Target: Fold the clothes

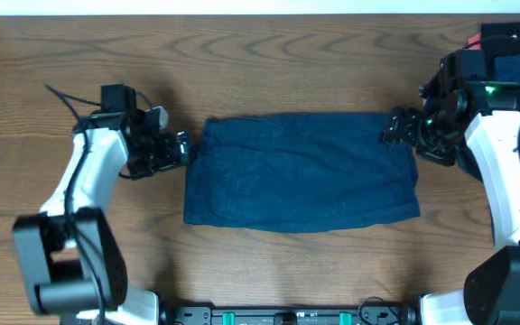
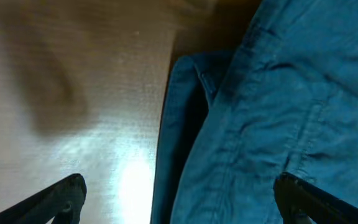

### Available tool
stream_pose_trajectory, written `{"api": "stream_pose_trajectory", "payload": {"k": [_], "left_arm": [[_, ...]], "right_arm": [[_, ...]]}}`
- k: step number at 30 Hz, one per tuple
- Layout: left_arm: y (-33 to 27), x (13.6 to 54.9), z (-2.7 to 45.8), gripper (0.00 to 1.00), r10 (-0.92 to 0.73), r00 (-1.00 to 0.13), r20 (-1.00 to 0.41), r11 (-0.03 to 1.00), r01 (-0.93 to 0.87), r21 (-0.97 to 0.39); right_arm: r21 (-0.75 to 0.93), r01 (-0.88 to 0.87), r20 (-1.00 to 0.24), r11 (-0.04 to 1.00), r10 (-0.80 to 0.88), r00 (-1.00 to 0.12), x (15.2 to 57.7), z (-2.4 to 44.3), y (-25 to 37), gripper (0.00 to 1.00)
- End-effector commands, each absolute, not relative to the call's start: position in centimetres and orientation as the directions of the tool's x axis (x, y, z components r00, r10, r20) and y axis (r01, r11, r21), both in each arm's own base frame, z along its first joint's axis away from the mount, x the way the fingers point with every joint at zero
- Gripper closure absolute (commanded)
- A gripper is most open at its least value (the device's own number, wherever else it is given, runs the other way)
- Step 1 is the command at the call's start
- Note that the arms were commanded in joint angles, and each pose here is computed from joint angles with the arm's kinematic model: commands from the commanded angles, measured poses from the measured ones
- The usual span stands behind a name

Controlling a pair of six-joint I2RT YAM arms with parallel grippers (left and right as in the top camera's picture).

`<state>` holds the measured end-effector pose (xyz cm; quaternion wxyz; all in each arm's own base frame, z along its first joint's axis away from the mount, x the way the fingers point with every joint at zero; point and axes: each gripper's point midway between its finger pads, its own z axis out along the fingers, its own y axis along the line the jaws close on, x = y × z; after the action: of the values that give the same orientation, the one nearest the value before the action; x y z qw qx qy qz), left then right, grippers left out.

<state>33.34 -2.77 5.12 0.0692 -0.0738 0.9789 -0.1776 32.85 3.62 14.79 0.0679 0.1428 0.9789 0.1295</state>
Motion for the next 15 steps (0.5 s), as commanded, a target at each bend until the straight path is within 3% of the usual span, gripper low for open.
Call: {"api": "stream_pose_trajectory", "payload": {"k": [1, 15], "left_arm": [[-3.5, 33.0, 2.9, 0.02, -0.110, -0.992, -0.063, 0.914, -0.076, -0.399], [-5.4, 32.7, 0.8, 0.02, -0.070, -0.997, -0.009, 0.858, -0.056, -0.511]], "right_arm": [[0.321, 0.138, -0.091, 0.937, 0.176, -0.980, 32.1, 15.0, 5.9, 0.09], [0.300, 0.066, -0.085, 0.952, 0.095, -0.992, 31.4, 14.5, 7.7, 0.16]]}}
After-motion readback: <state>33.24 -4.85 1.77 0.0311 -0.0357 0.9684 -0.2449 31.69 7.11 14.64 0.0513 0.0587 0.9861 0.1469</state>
